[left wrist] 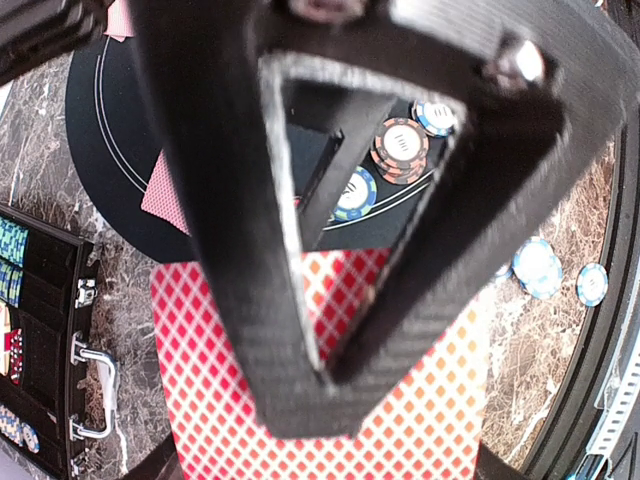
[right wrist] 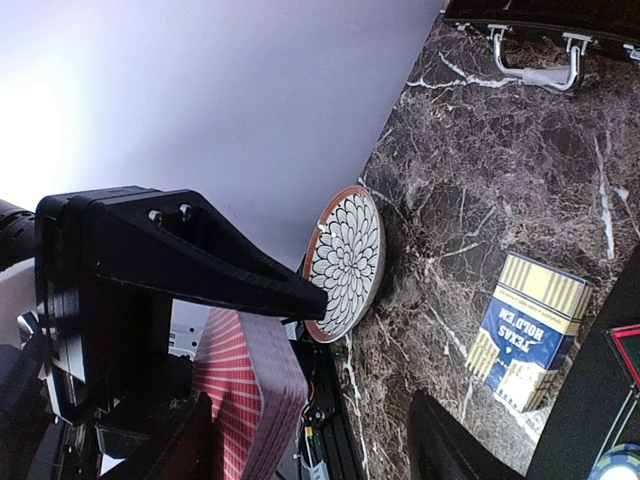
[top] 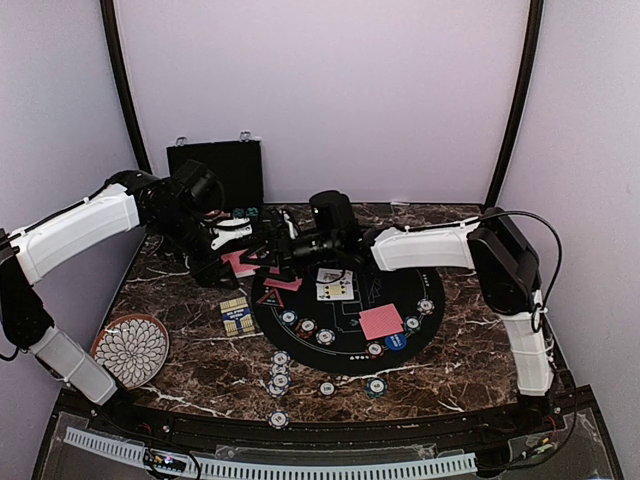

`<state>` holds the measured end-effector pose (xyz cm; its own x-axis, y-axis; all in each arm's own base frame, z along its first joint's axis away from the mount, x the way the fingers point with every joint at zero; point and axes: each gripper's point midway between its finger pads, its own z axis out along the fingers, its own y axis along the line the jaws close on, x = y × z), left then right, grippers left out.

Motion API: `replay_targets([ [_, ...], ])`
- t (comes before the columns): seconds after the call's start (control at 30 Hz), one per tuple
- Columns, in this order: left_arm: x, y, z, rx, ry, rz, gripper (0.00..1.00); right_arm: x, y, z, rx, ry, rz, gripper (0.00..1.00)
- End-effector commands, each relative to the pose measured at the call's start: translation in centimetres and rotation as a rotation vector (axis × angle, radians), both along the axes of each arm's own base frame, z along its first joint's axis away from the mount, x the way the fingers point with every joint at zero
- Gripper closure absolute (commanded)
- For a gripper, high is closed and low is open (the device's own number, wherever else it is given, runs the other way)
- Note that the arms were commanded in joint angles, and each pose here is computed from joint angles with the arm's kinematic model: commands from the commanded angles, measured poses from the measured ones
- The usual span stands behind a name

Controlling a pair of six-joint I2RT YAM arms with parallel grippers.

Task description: Distribute texas hold em gaming equipment

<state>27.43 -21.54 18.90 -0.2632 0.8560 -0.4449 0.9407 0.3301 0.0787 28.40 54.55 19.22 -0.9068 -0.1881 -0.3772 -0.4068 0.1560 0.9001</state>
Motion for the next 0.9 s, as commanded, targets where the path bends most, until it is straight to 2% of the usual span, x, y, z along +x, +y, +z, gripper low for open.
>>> replay_targets([
  [0.0,-0.3,0.0,2.1,-0.037,-0.041,-0.014,1.00,0.5,-1.5,-1.1,-0.061,0.001,-0.029,0.36],
  [0.17,-0.3,0.1,2.0,-0.034,-0.041,-0.012,1.00,0.2,-1.8,-0.7,-0.066,-0.008,-0.026,0.40],
  [0.57,-0.1,0.3,1.3,-0.019,-0.047,-0.005,1.00,-0.9,-2.3,3.4,0.021,-0.009,-0.024,0.64],
  [0.77,0.0,0.4,1.2,-0.013,-0.047,-0.002,1.00,-1.8,-1.7,3.8,0.036,0.005,0.000,0.65],
  [0.87,-0.1,0.4,1.1,-0.011,-0.045,-0.002,1.00,-1.9,-1.6,3.8,0.043,0.012,0.004,0.70],
])
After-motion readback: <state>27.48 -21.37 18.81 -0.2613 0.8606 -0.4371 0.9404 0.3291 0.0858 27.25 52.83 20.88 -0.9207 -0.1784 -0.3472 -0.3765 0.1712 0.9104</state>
